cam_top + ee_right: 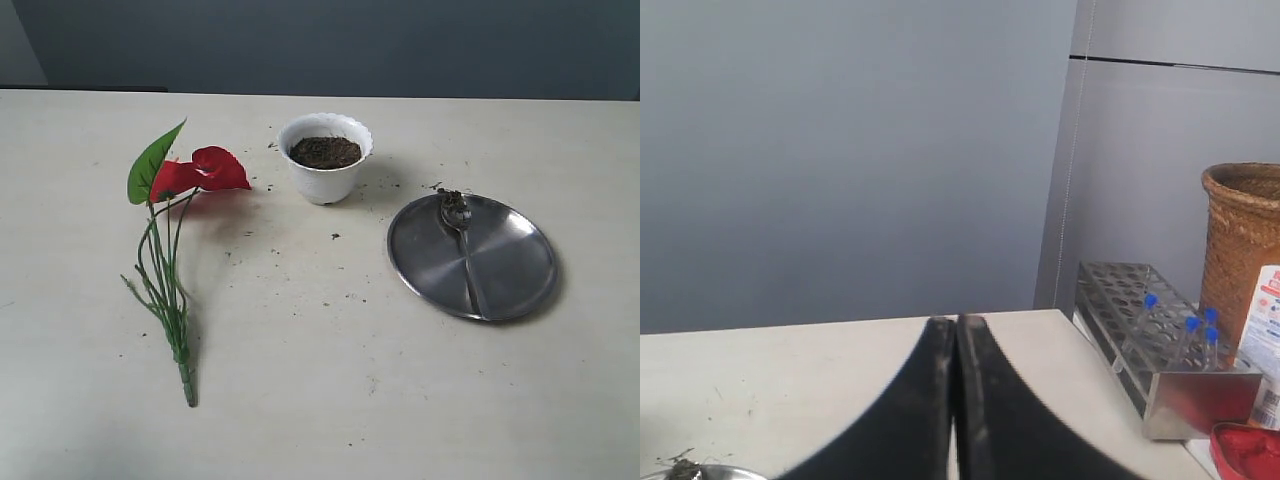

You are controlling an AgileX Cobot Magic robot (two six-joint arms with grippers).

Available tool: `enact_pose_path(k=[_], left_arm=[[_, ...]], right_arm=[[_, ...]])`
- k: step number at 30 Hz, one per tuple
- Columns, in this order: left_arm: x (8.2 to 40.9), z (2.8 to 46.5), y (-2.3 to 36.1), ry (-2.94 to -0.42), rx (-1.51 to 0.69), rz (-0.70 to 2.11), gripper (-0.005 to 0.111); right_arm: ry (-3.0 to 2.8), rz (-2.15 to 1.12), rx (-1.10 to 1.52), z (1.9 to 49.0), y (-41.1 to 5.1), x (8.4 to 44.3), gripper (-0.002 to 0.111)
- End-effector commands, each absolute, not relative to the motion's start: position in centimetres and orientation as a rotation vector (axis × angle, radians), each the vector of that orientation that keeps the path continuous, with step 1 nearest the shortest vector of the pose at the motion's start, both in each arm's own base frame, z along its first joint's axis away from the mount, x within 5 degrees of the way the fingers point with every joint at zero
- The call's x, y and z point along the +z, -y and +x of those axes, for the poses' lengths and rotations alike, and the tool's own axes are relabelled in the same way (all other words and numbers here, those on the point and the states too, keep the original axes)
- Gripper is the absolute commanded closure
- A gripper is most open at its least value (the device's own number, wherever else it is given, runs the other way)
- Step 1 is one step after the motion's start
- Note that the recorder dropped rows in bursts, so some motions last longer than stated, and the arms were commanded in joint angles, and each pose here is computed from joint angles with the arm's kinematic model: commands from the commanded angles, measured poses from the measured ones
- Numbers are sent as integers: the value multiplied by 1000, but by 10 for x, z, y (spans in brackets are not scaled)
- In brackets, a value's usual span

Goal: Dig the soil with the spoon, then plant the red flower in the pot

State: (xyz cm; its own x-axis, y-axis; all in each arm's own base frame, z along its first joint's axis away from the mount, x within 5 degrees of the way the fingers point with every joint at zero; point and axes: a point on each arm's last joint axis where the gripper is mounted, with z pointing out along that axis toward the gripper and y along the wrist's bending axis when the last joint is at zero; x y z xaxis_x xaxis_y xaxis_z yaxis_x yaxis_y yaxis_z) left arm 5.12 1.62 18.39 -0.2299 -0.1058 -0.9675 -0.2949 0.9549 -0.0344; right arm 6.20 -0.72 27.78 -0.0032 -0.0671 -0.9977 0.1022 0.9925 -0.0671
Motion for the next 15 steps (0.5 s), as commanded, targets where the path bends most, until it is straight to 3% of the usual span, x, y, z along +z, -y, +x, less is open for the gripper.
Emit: enact_pose_path(k=[1, 15], left_arm=[[183, 51, -16, -1798, 166, -295, 106], [183, 51, -16, -1798, 166, -295, 106]], right_arm=[[-1578, 38, -126, 61, 7, 274, 109], [-1601, 22, -96, 62, 5, 255, 109]])
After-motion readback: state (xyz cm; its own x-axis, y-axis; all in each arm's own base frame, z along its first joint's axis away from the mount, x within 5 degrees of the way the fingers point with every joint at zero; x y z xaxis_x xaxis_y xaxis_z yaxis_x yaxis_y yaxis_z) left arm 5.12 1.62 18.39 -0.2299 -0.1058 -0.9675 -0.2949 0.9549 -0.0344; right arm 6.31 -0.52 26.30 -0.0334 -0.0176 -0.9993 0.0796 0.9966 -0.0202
